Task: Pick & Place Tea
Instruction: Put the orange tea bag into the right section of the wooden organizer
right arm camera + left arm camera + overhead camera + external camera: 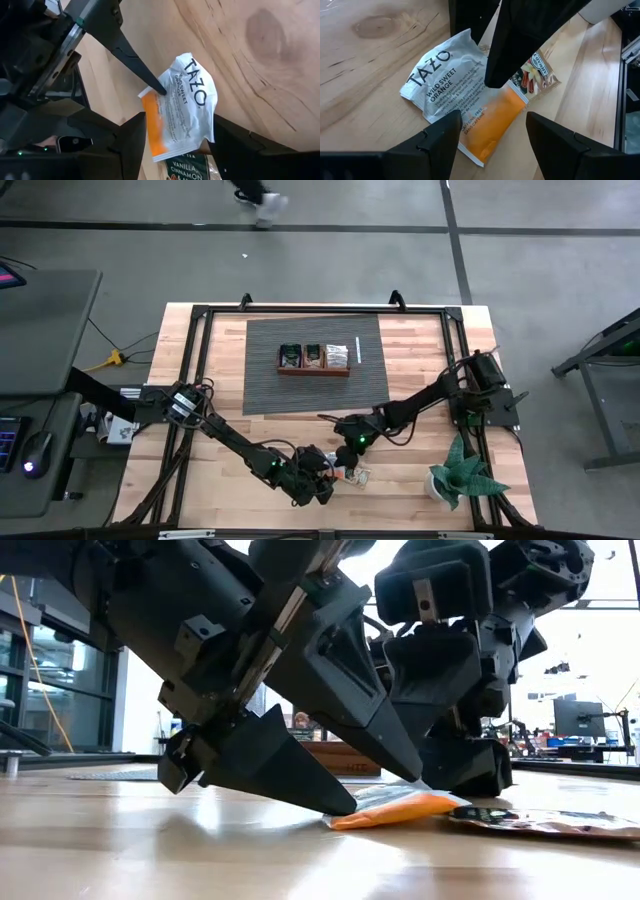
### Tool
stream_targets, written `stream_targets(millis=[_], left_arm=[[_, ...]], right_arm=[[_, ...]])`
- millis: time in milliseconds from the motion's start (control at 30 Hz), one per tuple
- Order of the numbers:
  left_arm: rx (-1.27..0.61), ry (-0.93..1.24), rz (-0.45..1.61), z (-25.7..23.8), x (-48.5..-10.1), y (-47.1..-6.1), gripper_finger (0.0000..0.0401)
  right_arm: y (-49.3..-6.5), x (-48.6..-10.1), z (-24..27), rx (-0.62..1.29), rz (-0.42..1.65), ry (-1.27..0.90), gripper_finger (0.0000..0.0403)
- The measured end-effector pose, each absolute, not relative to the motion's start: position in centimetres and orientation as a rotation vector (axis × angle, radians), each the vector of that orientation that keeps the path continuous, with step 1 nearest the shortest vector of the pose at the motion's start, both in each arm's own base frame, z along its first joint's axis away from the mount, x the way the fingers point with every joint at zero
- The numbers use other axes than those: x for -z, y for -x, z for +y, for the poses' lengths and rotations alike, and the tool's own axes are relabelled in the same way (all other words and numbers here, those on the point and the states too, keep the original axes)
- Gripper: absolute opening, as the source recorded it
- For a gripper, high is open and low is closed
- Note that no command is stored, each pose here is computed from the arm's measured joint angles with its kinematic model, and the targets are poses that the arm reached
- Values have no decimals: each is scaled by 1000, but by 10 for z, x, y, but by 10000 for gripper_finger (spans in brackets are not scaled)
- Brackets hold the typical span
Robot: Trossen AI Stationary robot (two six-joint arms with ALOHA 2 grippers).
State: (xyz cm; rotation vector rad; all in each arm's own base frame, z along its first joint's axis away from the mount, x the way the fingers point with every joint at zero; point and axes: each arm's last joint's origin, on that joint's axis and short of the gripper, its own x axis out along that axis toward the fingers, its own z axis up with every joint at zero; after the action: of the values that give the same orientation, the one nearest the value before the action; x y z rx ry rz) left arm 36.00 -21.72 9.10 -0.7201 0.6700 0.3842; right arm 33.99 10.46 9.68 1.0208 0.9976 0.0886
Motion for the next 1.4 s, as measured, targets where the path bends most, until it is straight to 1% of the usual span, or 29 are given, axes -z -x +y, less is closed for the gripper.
stream_targets(millis=[67, 167, 300, 467, 500, 600, 700, 800, 1000, 1133, 1233, 1300, 1400], left_arm=[[-385, 722, 670, -217, -91, -360, 231], [-384, 723, 672, -217, -91, -360, 231], [-380, 718, 675, -217, -91, -360, 231], [-359, 706, 677, -218, -91, -361, 231], [-352, 708, 679, -218, -91, -361, 231], [-332, 719, 688, -218, -98, -361, 231], [-309, 677, 691, -217, -106, -360, 231], [-327, 641, 709, -211, -116, -357, 231], [-448, 531, 759, -197, -137, -340, 231], [-513, 493, 741, -190, -155, -331, 231], [-551, 460, 748, -185, -165, -324, 231], [-605, 437, 741, -181, -170, -318, 231], [-688, 409, 707, -176, -177, -306, 231]], right_arm=[[-341, -97, 102, -88, 997, -1014, 192], [-342, -96, 95, -81, 999, -1005, 167], [-344, -96, 86, -89, 998, -1019, 109], [-345, -96, 81, -151, 1008, -985, 18], [-344, -96, 81, -162, 1006, -965, 10], [-344, -96, 81, -170, 1004, -947, 9], [-344, -95, 81, -168, 997, -925, 4], [-345, -95, 80, -156, 985, -910, 2], [-344, -94, 80, -160, 985, -868, 1], [-344, -97, 79, -156, 976, -861, 1], [-341, -104, 78, -148, 959, -822, 1], [-338, -110, 73, -111, 954, -798, 1], [-334, -130, 66, -79, 918, -731, 0]])
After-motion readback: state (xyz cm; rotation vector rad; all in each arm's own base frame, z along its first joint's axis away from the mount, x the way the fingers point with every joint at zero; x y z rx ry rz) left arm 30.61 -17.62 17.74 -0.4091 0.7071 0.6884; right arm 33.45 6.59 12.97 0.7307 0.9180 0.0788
